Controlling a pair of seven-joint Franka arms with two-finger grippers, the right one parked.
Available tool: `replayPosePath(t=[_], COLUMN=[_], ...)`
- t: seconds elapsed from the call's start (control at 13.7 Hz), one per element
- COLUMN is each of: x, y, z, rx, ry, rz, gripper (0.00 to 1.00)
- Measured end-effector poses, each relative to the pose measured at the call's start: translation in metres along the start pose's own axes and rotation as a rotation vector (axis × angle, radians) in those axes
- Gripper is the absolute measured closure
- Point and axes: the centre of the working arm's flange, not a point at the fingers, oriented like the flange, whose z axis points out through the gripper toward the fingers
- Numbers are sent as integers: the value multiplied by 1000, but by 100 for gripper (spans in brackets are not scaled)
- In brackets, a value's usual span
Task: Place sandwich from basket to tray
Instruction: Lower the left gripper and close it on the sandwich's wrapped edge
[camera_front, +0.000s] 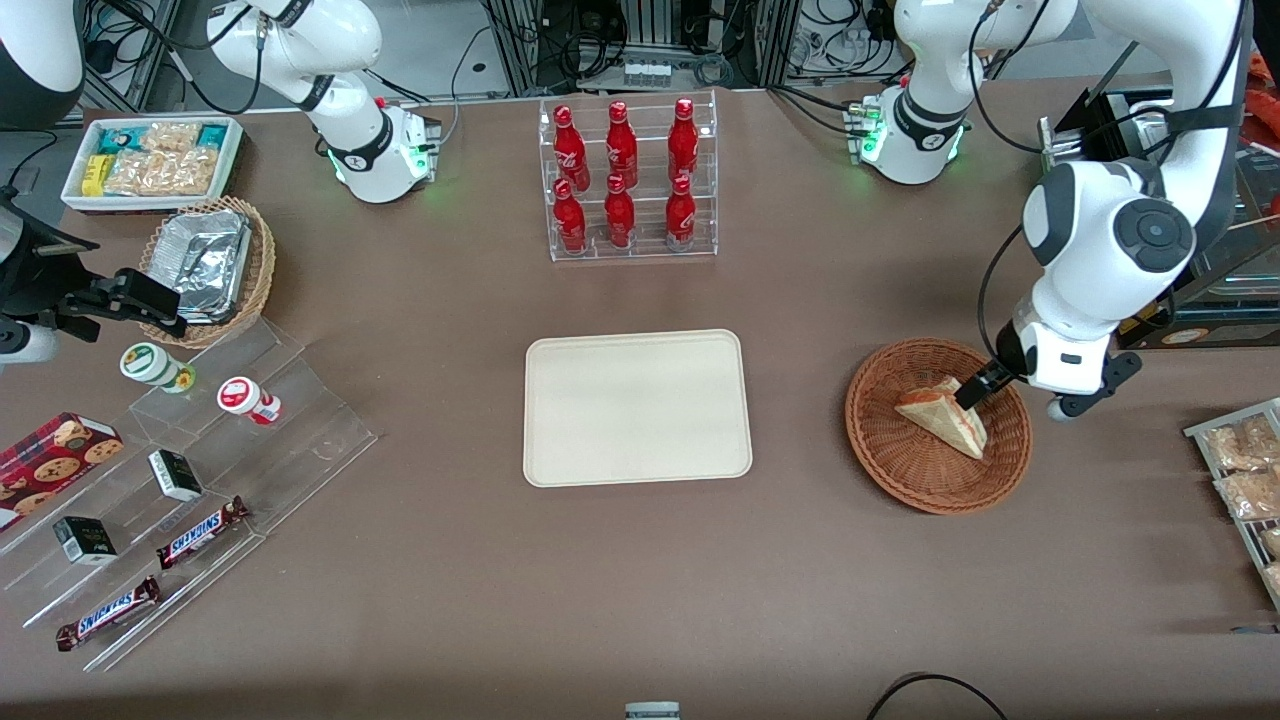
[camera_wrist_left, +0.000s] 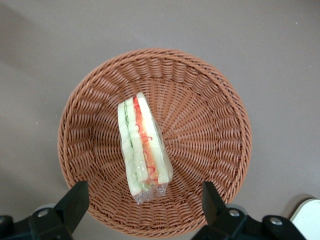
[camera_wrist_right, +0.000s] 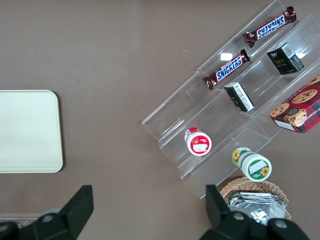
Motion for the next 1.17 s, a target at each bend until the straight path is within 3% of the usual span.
replayPosePath(t=[0.37,1.17], x=[-7,-14], y=[-4,-8], z=[30,101], rx=[-8,17], ry=[4,-36], rz=[-56,-95], gripper=[0,0])
